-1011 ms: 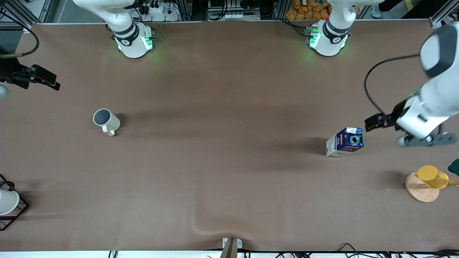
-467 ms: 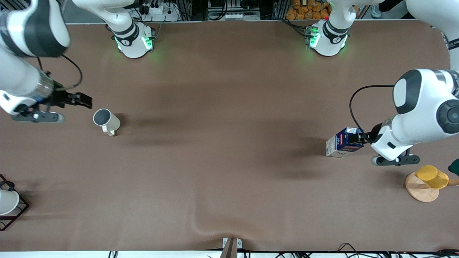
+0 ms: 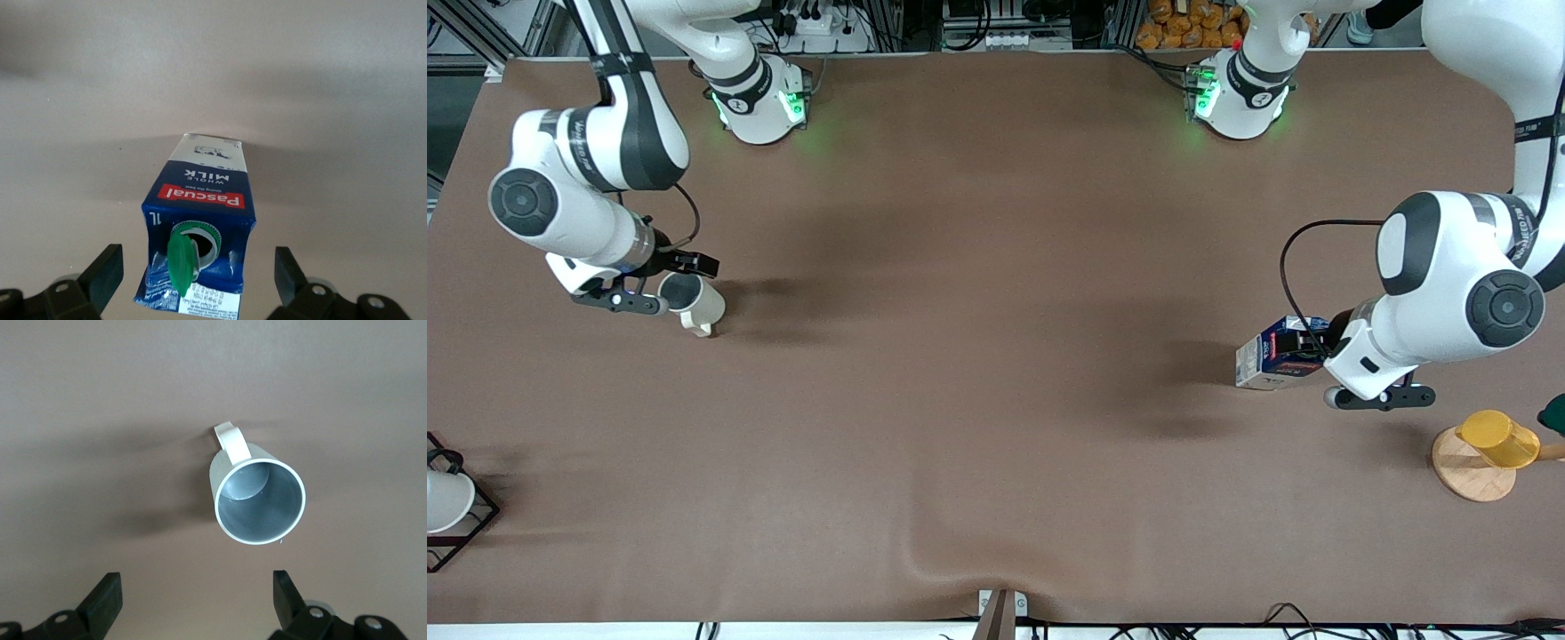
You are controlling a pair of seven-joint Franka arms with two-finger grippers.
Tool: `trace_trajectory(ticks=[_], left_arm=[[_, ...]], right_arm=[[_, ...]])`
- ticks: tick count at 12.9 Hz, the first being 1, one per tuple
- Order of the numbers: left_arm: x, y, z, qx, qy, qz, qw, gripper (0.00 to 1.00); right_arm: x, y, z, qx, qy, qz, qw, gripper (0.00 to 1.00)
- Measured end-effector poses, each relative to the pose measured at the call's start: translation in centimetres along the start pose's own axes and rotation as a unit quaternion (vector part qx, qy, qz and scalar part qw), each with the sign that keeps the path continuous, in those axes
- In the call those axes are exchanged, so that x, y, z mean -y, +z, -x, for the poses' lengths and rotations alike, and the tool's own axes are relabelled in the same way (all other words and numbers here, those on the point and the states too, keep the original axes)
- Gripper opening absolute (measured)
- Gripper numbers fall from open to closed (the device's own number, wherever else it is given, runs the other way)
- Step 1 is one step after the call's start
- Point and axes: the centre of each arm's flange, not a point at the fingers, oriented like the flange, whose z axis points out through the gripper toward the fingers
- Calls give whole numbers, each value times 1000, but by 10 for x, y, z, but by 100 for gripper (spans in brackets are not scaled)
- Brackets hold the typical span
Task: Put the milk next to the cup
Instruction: 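Close the left gripper on the carton while the right gripper grasps the mug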
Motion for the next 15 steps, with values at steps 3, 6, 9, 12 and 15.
trace_trajectory(ticks=[3, 6, 9, 12, 15], left_arm=[[0, 13, 0, 3, 0, 0, 1000, 100], [0, 24, -3, 8, 0, 0, 1000, 100], [-2, 26, -3, 8, 1, 0, 1000, 89], [-1, 25, -3, 8, 1, -1, 1000, 59], [0, 25, -3, 8, 1, -1, 1000, 53]], right_arm=[[0, 36, -14, -7, 3, -1, 1000, 100], [6, 82, -28, -9, 1, 1, 1000, 94], [1, 101, -32, 1, 6, 3, 1000, 71], [-5, 97, -36, -4, 12, 1, 1000, 33], [-3, 85, -43, -18, 10, -1, 1000, 4]])
